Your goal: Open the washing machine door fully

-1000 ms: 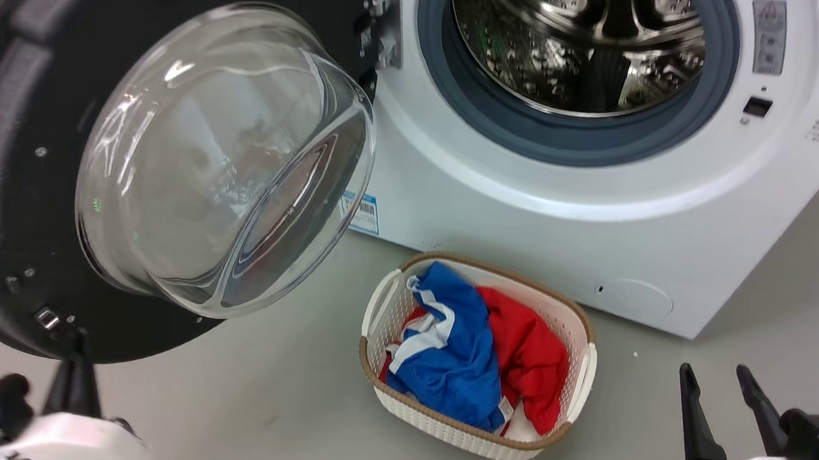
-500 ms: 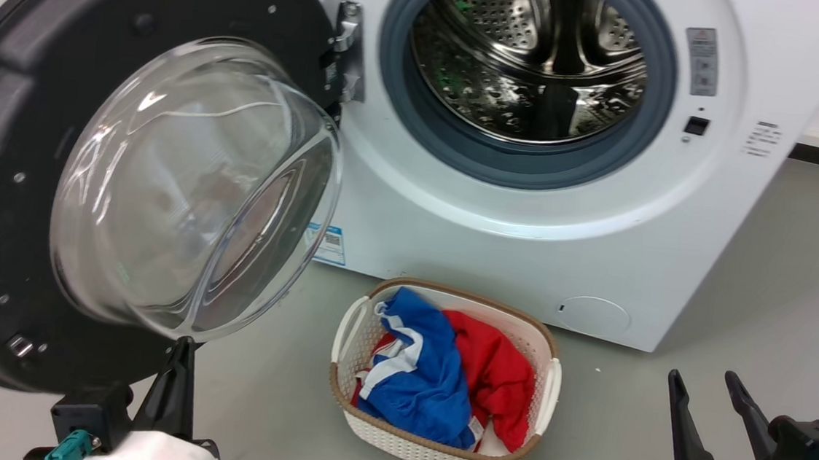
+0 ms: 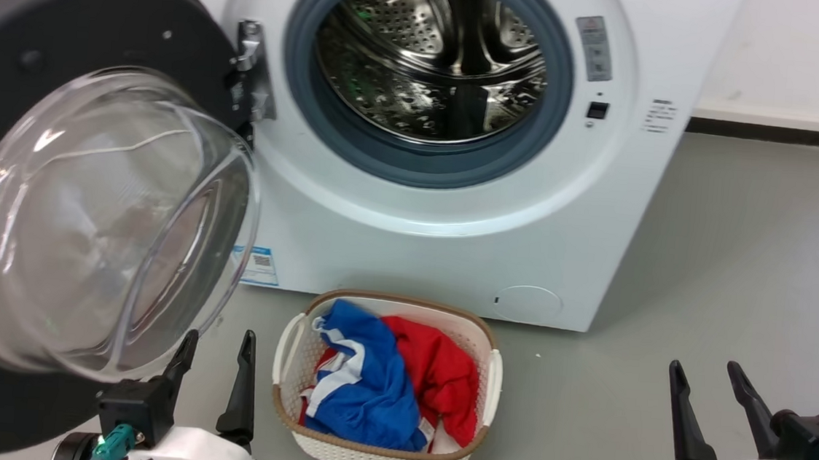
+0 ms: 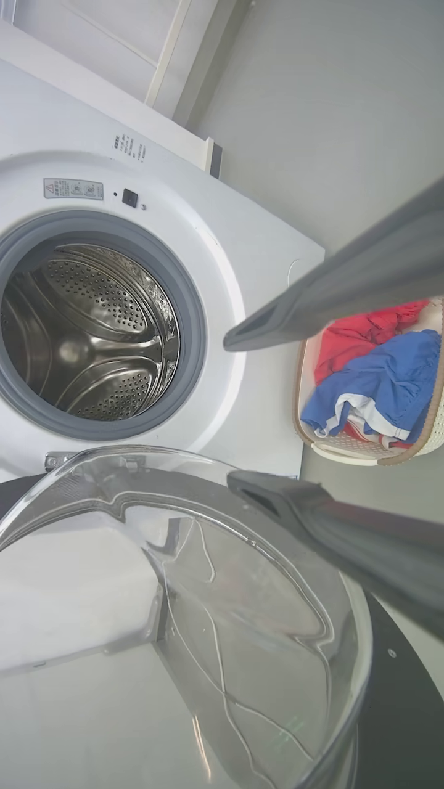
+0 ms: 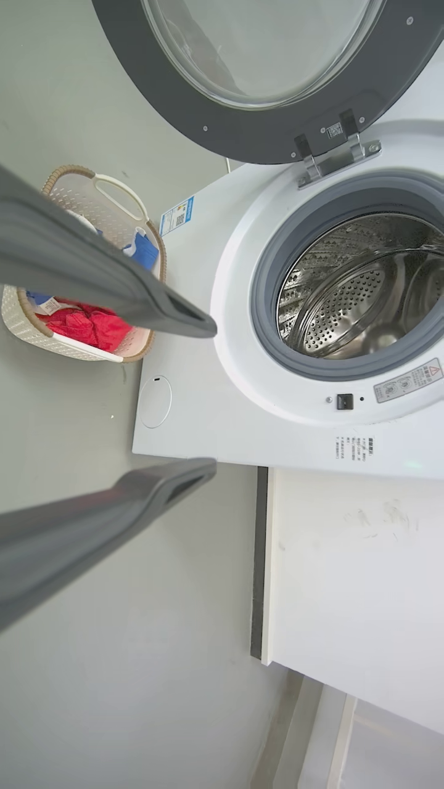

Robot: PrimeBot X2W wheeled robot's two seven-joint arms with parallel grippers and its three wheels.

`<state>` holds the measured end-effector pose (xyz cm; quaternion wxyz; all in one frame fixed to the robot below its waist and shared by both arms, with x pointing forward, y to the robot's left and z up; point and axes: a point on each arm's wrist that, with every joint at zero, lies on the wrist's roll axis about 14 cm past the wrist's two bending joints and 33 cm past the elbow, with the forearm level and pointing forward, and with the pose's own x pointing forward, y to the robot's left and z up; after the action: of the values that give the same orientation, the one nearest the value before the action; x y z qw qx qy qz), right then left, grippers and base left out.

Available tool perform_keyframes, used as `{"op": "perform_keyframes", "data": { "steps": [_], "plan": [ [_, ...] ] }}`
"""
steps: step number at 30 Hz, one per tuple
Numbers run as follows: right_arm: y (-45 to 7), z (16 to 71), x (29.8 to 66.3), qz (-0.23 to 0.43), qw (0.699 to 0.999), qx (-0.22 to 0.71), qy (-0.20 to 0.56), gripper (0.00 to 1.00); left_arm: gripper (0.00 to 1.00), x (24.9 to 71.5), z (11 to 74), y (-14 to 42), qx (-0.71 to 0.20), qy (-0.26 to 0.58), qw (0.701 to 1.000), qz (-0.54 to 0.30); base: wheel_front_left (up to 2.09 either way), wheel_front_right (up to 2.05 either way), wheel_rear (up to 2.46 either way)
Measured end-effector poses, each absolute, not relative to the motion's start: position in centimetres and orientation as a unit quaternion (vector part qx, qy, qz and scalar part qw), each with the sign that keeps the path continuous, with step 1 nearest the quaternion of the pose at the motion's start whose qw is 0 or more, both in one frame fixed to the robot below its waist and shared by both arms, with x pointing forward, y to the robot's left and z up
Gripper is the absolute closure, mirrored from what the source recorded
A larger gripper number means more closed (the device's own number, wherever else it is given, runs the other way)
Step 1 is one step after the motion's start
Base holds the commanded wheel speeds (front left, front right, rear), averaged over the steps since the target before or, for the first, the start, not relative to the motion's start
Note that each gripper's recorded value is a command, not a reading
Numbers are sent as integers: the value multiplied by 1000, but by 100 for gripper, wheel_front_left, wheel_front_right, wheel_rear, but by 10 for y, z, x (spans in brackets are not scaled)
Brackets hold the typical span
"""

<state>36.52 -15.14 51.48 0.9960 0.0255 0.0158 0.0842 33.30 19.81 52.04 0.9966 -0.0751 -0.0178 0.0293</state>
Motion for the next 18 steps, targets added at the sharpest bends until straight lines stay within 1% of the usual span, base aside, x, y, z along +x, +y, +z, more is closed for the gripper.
{"op": "perform_keyframes", "data": {
  "steps": [10, 18],
  "plan": [
    [-185, 523, 348, 39, 999, 16, 5, 0, 0, 357, 522, 167, -63, -22, 998, -23, 0, 0, 0],
    [-197, 524, 342, 23, 1000, 14, 3, 0, 0, 366, 520, 162, -52, -21, 998, -30, 0, 0, 0]
  ]
}}
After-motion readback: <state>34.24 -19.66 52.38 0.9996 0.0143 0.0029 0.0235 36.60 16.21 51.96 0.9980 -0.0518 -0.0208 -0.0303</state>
